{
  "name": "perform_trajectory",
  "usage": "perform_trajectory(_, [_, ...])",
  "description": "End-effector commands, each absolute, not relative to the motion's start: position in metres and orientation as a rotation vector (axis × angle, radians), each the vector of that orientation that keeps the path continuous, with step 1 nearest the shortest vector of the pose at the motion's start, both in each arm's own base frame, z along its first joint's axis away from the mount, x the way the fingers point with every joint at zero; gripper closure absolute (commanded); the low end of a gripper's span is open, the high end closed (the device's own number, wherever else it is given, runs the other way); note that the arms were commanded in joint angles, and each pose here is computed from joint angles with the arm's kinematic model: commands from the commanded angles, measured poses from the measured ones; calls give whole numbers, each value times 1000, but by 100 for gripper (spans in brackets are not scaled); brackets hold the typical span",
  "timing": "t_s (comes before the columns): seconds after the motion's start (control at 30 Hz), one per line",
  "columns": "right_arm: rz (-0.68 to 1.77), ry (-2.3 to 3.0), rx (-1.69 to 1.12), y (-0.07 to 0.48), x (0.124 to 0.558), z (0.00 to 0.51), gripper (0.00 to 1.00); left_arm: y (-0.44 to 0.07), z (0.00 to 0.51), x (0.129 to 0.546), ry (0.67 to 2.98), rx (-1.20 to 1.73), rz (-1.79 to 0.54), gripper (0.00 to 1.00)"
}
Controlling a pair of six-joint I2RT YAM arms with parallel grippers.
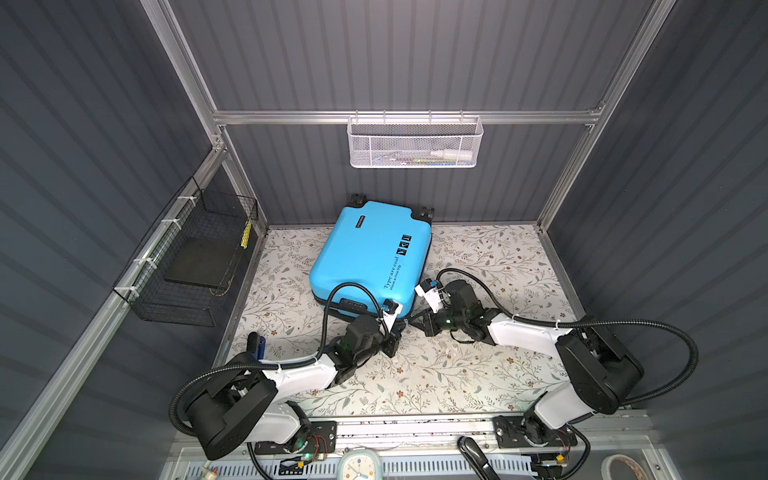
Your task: Pack the luggage
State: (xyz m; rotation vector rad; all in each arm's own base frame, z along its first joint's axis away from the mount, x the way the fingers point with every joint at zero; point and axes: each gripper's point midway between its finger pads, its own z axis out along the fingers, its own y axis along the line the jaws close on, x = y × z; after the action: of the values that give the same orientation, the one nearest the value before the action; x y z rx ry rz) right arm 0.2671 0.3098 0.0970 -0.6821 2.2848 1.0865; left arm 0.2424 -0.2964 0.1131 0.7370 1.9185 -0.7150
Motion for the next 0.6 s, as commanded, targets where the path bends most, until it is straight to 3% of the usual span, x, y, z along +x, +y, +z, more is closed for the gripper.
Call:
perform_trajectory(0.0, [1030,2414,-811,310,233,65,100,-324,137,228,1820,823,-840,100])
perform_trajectory(0.57, [1034,2426,-862,307,222,56,100,-350,161,233,1777,807,-946,100])
